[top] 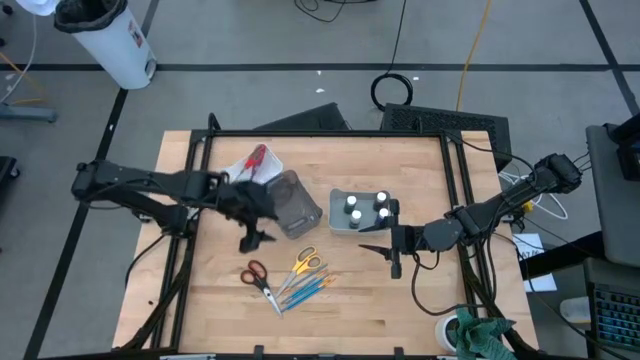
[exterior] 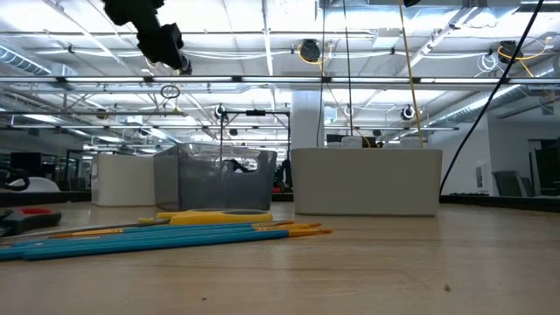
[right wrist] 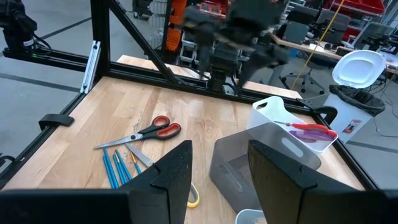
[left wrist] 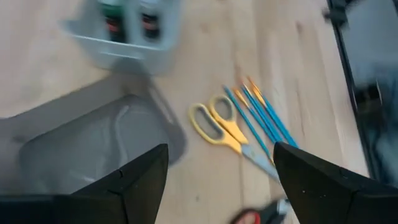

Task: Pick & Place Paint Supplies
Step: Put the black scissors into the white bin

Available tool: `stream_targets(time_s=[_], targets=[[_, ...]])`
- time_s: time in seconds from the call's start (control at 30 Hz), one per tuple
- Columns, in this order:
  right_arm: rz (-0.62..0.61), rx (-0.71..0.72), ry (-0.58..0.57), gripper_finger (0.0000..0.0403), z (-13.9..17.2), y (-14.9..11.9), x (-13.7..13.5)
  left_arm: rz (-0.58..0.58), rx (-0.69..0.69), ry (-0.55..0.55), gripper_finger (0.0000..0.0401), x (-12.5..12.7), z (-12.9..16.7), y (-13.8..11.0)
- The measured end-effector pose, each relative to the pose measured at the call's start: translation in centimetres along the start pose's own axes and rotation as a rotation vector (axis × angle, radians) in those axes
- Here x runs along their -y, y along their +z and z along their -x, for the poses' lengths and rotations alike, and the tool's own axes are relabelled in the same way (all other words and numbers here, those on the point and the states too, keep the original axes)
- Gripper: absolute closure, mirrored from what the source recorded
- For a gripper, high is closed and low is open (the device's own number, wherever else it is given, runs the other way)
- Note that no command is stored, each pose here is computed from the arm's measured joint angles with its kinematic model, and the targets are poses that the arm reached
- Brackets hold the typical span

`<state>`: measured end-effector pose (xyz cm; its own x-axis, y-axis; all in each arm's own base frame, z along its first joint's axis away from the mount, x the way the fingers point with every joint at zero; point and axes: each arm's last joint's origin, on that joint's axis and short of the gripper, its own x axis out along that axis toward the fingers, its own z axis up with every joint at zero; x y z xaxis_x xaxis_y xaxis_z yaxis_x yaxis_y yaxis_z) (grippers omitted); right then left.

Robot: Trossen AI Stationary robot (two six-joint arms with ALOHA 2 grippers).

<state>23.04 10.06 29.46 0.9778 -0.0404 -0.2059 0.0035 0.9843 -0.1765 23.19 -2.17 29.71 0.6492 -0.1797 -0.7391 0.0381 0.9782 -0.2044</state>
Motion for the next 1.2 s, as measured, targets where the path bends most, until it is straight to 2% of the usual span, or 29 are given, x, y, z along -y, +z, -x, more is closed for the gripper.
stream_targets(time_s=[0.17,0.43,0.63,0.93,1.2], targets=[[-0.002,0.0,0.0,0.0257,0.0,0.0,0.0,-0.16,-0.098,-0.025,0.0105,2.5,-2.7,-0.7],[-0.003,0.0,0.0,0.0257,0.0,0.0,0.0,-0.188,-0.301,-0.005,0.0105,4.7,-6.8,-2.6],[-0.004,0.0,0.001,0.0257,0.0,0.0,0.0,-0.15,-0.508,0.095,0.0105,4.8,-8.7,-4.6],[-0.004,0.0,0.001,0.0257,0.0,0.0,0.0,-0.185,-0.623,0.16,0.0105,4.9,-11.7,-6.0],[-0.004,0.0,0.001,0.0257,0.0,0.0,0.0,-0.218,-0.813,0.204,0.0105,4.4,-13.4,-7.8]])
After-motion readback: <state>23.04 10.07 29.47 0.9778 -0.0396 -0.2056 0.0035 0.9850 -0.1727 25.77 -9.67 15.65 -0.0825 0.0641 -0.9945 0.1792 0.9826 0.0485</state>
